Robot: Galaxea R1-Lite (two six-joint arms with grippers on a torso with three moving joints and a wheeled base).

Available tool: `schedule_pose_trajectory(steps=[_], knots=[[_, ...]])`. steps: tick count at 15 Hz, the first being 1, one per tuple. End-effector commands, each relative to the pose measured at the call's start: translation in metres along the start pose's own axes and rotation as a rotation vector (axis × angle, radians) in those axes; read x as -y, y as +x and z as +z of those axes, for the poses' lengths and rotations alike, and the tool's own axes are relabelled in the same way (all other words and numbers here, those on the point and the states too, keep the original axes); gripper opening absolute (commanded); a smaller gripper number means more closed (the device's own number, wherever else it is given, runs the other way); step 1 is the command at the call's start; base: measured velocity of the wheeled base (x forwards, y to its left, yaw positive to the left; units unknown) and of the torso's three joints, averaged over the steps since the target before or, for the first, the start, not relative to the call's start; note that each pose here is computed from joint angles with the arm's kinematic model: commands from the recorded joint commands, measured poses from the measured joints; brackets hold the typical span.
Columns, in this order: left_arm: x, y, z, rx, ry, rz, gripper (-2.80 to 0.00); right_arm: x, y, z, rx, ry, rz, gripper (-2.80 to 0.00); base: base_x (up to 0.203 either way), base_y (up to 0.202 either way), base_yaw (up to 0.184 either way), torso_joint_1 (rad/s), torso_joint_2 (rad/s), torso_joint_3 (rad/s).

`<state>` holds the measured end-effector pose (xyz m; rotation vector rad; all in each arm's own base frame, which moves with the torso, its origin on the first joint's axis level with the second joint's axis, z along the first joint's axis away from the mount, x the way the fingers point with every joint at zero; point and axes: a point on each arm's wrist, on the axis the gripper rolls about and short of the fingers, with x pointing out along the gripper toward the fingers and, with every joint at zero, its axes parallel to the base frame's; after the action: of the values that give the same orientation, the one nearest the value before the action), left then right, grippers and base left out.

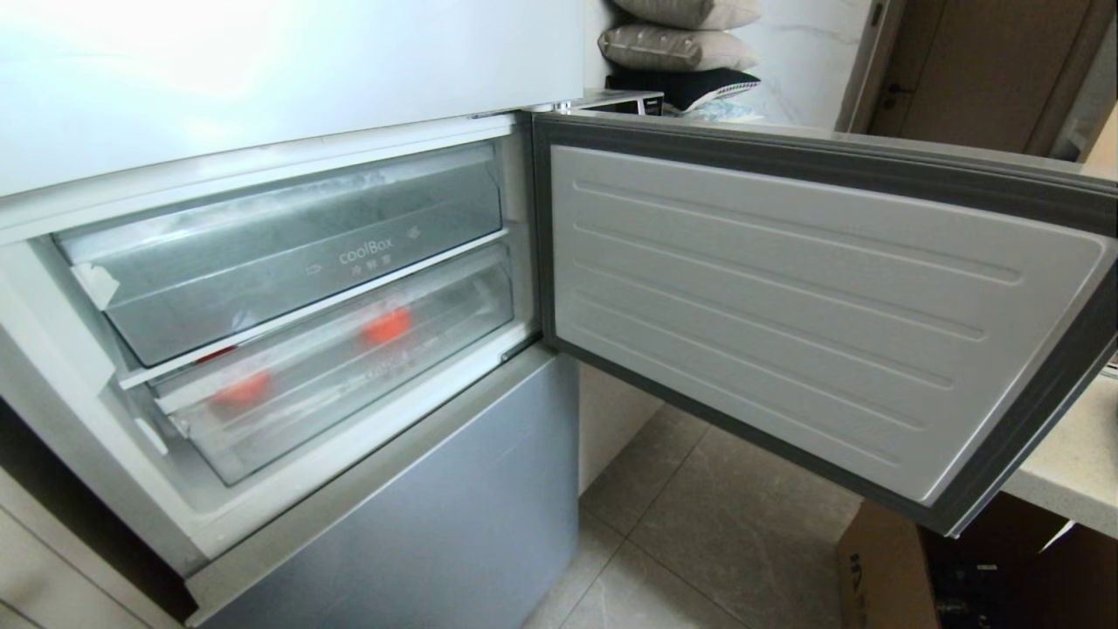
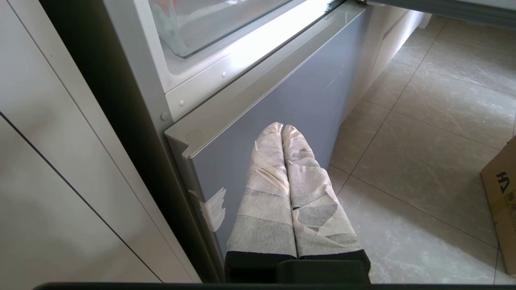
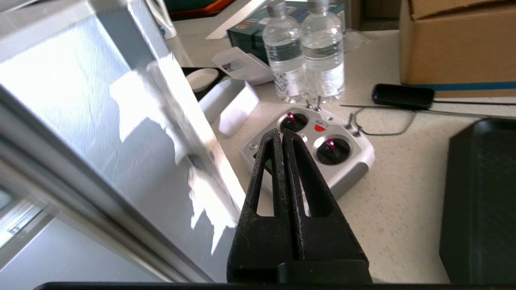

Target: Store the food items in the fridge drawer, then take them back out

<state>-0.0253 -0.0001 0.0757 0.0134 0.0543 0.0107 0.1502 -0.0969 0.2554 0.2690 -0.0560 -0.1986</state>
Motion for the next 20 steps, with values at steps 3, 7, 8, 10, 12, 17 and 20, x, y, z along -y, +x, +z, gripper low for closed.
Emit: schedule_pose_trajectory(steps=[3, 7, 8, 10, 12, 17, 20], knots=[[0.000, 0.000, 0.000, 0.001, 0.000, 0.001, -2.80, 0.007, 0.017, 0.001, -0.028, 0.012, 0.023, -2.80, 0.000, 0.000, 0.000, 0.000, 0.00, 0.000], [0.000, 0.000, 0.000, 0.001, 0.000, 0.001, -2.80, 0.008, 0.020, -0.003, -0.066, 0.023, 0.097, -2.80, 0.000, 0.000, 0.000, 0.000, 0.00, 0.000], [0.000, 0.000, 0.000, -0.001, 0.000, 0.001, -2.80, 0.007, 0.020, -0.003, -0.072, 0.031, 0.112, -2.80, 0.000, 0.000, 0.000, 0.000, 0.00, 0.000], [0.000, 0.000, 0.000, -0.001, 0.000, 0.001, -2.80, 0.007, 0.020, -0.003, -0.078, 0.049, 0.136, -2.80, 0.000, 0.000, 0.000, 0.000, 0.00, 0.000], [0.000, 0.000, 0.000, -0.001, 0.000, 0.001, -2.80, 0.006, 0.018, -0.004, -0.079, 0.049, 0.141, -2.80, 0.000, 0.000, 0.000, 0.000, 0.00, 0.000], [0.000, 0.000, 0.000, 0.001, 0.000, 0.001, -2.80, 0.001, 0.004, -0.013, -0.103, 0.065, 0.188, -2.80, 0.000, 0.000, 0.000, 0.000, 0.00, 0.000], [0.000, 0.000, 0.000, 0.000, 0.000, 0.001, -2.80, -0.002, -0.004, -0.015, -0.091, 0.055, 0.179, -2.80, 0.000, 0.000, 0.000, 0.000, 0.00, 0.000]])
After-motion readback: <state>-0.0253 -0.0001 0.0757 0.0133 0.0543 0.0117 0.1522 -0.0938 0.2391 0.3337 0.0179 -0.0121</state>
